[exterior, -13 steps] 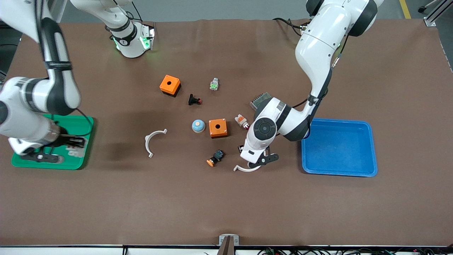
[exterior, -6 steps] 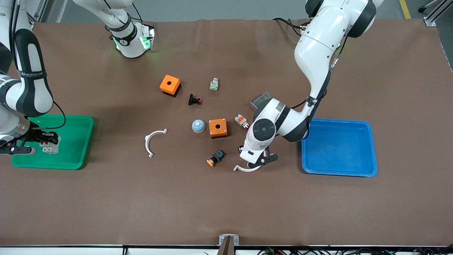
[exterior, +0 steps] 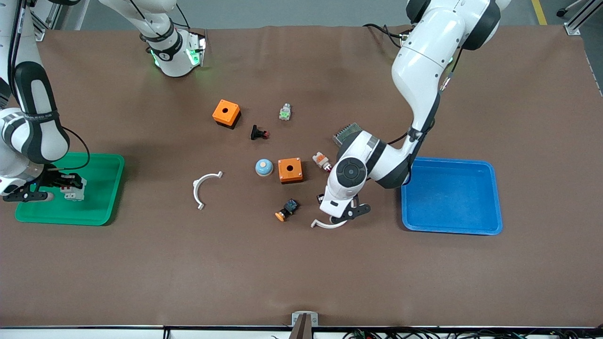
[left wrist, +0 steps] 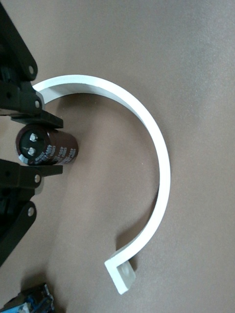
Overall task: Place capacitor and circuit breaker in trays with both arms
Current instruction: 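Lower the breaker into the green tray while the left gripper lifts the capacitor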
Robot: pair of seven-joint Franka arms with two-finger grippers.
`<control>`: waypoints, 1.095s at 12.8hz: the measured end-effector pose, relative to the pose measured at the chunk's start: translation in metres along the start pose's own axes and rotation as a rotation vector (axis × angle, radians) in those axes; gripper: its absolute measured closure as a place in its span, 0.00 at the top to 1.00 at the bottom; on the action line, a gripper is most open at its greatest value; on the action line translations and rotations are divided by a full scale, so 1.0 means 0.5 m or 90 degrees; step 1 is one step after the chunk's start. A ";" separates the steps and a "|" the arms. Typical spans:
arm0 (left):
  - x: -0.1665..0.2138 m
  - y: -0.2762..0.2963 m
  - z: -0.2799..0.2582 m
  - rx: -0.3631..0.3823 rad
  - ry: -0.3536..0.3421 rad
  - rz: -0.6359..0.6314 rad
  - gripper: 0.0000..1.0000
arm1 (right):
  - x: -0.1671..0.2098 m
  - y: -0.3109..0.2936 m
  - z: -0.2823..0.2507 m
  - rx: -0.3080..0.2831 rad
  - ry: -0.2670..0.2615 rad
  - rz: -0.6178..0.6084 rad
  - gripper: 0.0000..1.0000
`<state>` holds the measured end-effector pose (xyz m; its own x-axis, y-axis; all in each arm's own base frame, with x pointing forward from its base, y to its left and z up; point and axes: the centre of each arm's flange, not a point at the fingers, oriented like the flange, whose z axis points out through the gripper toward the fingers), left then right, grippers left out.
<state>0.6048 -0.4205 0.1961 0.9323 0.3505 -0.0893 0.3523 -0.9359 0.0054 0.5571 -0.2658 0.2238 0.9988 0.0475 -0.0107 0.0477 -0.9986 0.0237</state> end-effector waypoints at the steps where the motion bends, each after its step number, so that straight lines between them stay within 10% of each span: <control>1: 0.000 0.000 0.000 0.000 0.000 -0.004 0.35 | -0.003 0.004 0.008 0.000 -0.003 0.000 0.39; 14: 0.111 -0.149 -0.267 0.041 -0.031 0.032 0.34 | -0.027 0.029 0.040 0.012 0.010 0.053 0.46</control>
<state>0.6412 -0.3266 0.3238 0.9429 0.3028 -0.1388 0.2982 -0.9530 -0.0532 0.5441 -0.2813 0.2041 0.9994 -0.0352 0.0057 -0.0352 -0.9994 0.0046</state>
